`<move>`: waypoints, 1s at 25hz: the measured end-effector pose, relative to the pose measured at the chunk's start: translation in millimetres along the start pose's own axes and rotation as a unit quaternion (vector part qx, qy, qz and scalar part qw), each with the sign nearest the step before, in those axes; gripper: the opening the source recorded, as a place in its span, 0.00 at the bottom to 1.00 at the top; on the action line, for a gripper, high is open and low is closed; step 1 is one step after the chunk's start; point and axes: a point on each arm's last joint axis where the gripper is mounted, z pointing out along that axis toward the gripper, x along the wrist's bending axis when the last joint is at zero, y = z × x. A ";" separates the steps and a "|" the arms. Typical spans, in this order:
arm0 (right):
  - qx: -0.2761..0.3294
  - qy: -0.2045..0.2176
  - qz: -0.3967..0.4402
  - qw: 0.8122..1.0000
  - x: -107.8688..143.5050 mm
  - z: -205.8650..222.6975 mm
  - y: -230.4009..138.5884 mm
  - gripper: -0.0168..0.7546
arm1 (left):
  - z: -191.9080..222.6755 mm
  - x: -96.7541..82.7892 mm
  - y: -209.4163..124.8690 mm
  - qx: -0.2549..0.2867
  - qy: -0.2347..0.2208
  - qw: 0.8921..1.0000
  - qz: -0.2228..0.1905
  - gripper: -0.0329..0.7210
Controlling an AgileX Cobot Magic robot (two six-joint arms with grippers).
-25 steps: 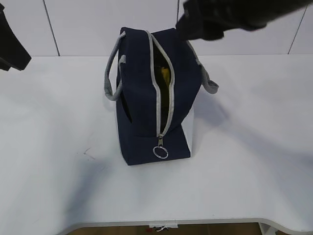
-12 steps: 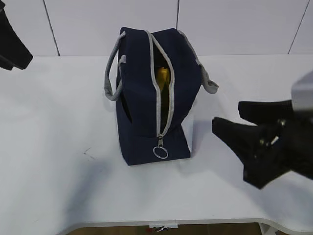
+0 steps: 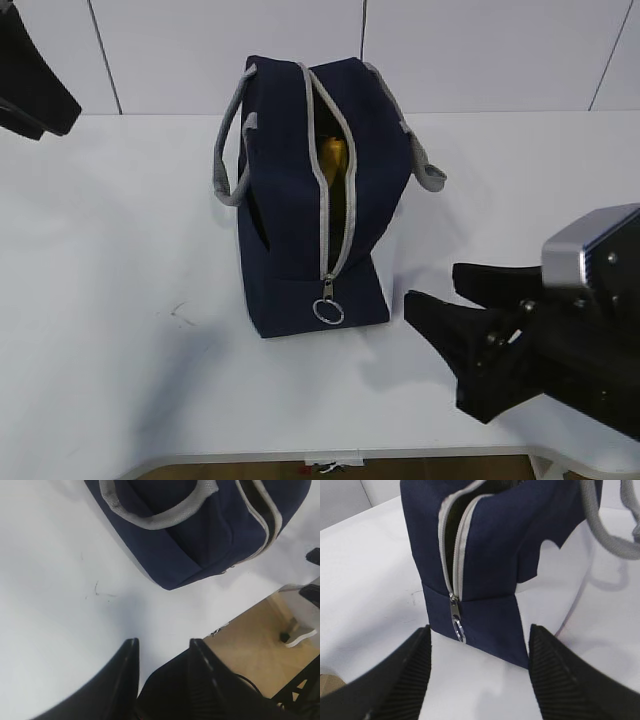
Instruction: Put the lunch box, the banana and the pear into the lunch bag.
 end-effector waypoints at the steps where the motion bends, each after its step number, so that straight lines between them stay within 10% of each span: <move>1: 0.000 0.003 -0.001 1.000 0.1 3.5 -2.8 0.65 | 0.0 0.0 0.0 0.000 0.000 1.000 0.000 0.38; 10: -0.007 0.084 -0.011 0.996 9.2 38.8 -44.1 0.66 | 0.0 -0.1 0.0 0.000 -0.001 1.000 0.000 0.38; 25: -0.002 0.070 0.023 0.997 3.2 79.2 -56.3 0.66 | 0.0 -0.3 0.1 0.000 -0.002 1.000 -0.001 0.37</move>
